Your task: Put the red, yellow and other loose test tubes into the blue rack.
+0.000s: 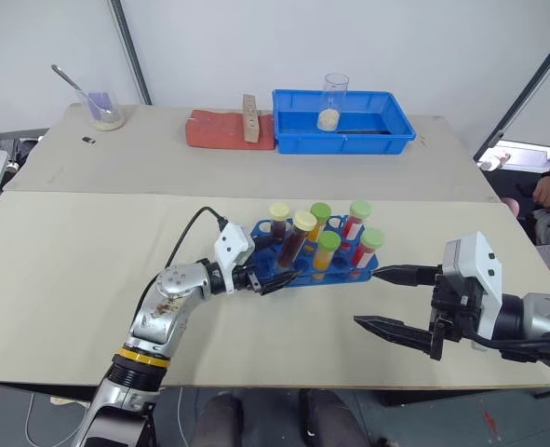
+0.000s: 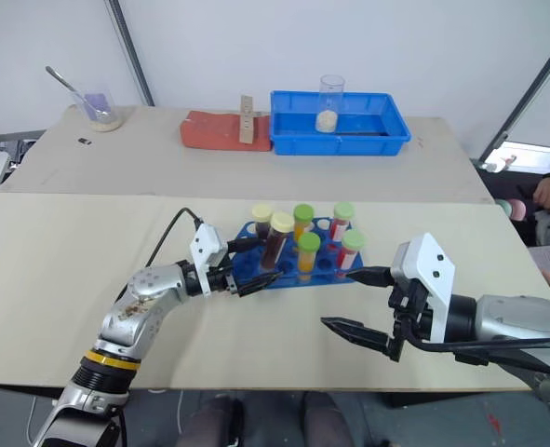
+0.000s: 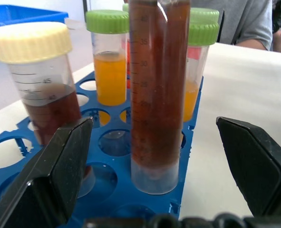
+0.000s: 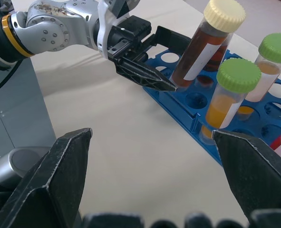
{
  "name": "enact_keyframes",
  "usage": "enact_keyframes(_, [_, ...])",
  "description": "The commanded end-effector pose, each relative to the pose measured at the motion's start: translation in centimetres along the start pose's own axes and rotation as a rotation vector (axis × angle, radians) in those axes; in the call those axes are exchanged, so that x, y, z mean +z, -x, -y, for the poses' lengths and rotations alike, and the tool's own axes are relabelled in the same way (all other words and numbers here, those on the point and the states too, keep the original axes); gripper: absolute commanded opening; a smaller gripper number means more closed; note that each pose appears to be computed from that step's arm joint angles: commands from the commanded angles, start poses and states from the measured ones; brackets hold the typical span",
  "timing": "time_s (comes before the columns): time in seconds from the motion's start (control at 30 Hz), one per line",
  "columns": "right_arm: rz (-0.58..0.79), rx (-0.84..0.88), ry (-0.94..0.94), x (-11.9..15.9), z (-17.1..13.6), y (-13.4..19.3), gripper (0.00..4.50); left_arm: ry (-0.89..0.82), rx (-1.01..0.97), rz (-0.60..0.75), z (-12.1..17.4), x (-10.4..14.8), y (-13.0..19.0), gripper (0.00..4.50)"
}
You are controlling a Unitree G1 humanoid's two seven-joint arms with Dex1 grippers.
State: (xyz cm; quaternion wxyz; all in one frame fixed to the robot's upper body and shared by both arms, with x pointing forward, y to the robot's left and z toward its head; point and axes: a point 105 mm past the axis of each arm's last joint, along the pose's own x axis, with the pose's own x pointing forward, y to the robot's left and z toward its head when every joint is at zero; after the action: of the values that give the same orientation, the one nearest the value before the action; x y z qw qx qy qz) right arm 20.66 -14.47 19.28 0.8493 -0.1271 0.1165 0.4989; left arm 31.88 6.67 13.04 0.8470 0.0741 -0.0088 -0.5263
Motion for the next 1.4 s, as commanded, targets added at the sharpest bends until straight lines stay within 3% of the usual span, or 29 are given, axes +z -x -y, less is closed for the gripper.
enact_keyframes(0.03, [0.023, -0.001, 0.029, 0.8, -0.1, 0.0, 4.5, -0.059, -0.026, -0.003, 0.1, 2.0, -0.4, 4.45])
enact_keyframes(0.5, [0.029, -0.008, 0.019, 1.1, -0.5, -0.2, 4.5, -0.101, -0.053, -0.105, 0.1, 3.6, -2.4, 4.45])
enact_keyframes(0.73, [0.031, -0.012, 0.015, 1.3, -0.5, -0.3, 4.5, -0.099, -0.06, -0.114, 0.2, 3.8, -2.3, 1.2])
enact_keyframes(0.77, [0.031, -0.011, 0.015, 1.3, -0.5, -0.3, 4.5, -0.095, -0.063, -0.114, 0.2, 3.8, -2.3, 0.95])
enact_keyframes(0.97, [0.033, -0.011, 0.015, 1.4, -0.6, -0.4, 4.5, -0.057, -0.062, -0.08, 0.4, 3.4, -1.6, 0.95])
enact_keyframes(1.17, [0.034, -0.022, 0.017, 1.2, -0.5, -0.5, 4.5, 0.007, -0.041, 0.04, 1.1, 2.9, -0.7, 0.95])
enact_keyframes(1.4, [0.033, -0.046, 0.029, 1.0, -0.2, -0.6, 4.5, -0.043, -0.011, 0.073, 1.3, 1.5, -0.3, 0.95])
